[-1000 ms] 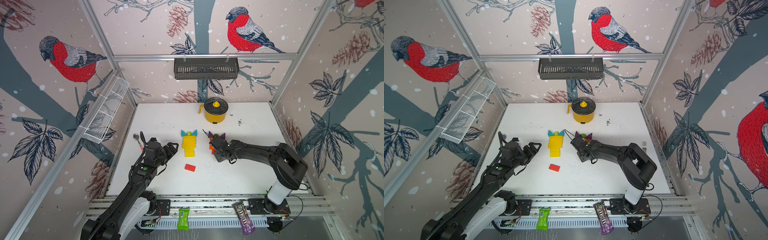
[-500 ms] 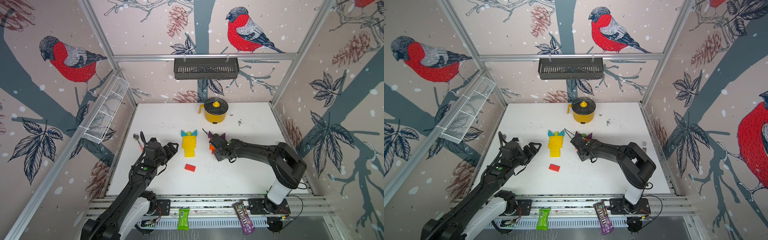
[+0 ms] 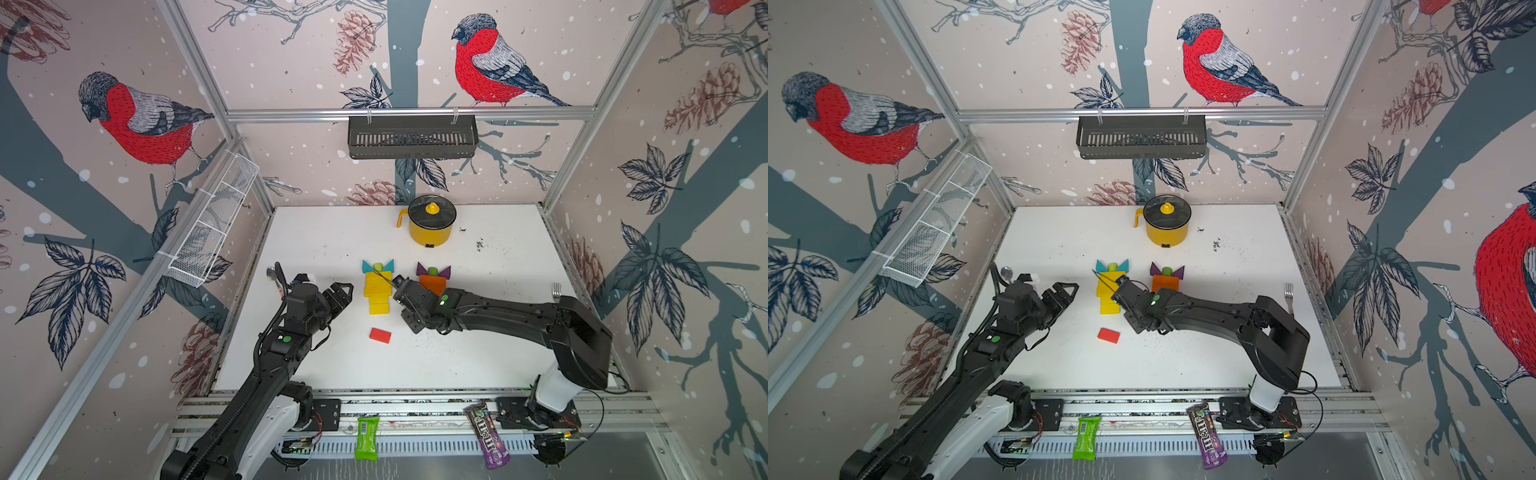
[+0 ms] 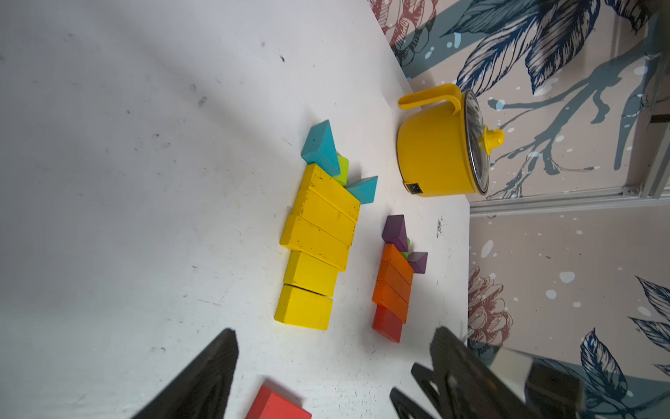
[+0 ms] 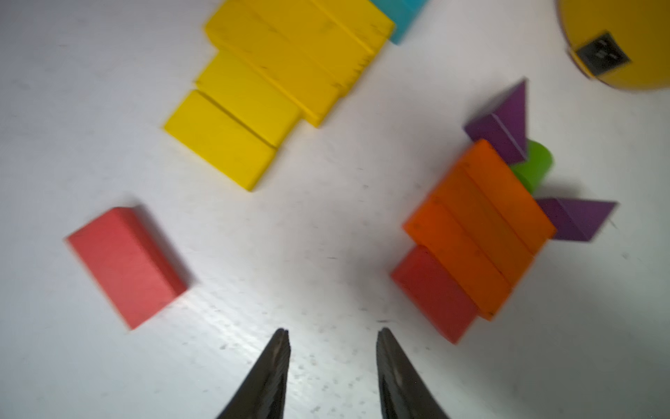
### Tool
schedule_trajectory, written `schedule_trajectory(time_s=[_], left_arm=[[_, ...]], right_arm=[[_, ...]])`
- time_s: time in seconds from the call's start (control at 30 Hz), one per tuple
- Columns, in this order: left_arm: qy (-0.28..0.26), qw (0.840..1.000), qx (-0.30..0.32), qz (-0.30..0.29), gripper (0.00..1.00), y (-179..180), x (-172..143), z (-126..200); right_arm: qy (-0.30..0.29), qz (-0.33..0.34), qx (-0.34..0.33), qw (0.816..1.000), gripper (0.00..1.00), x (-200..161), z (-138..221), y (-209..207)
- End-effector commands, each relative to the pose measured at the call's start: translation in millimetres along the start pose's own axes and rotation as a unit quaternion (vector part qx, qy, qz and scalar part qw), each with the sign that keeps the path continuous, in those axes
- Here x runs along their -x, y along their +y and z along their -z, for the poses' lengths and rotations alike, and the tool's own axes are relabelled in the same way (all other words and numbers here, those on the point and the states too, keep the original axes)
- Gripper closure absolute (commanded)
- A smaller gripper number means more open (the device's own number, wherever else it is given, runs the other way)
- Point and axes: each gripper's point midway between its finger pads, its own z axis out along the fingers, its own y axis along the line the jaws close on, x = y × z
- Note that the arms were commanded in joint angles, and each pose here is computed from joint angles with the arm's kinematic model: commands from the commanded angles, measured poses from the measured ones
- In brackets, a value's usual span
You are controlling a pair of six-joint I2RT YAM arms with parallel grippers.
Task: Assemble a carrot with building blocks
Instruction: Assemble the building block at the center of the board, then pick up the building block from the center of the board.
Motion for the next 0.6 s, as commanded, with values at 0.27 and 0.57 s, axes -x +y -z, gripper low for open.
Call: schedule_trajectory(time_s=[0.27, 0.57], left_arm=[[-0.021, 0.997, 0.04, 0.067, 0.14, 46, -4, 16], [-0.016, 0.997, 0.037, 0.068, 0.14, 44, -4, 14]], right_arm=[[0.02, 0.1, 0.118, 0.988, 0.39, 4, -41, 85], [0.041, 0.104, 0.124, 0.986, 0.6, -10, -55, 92]])
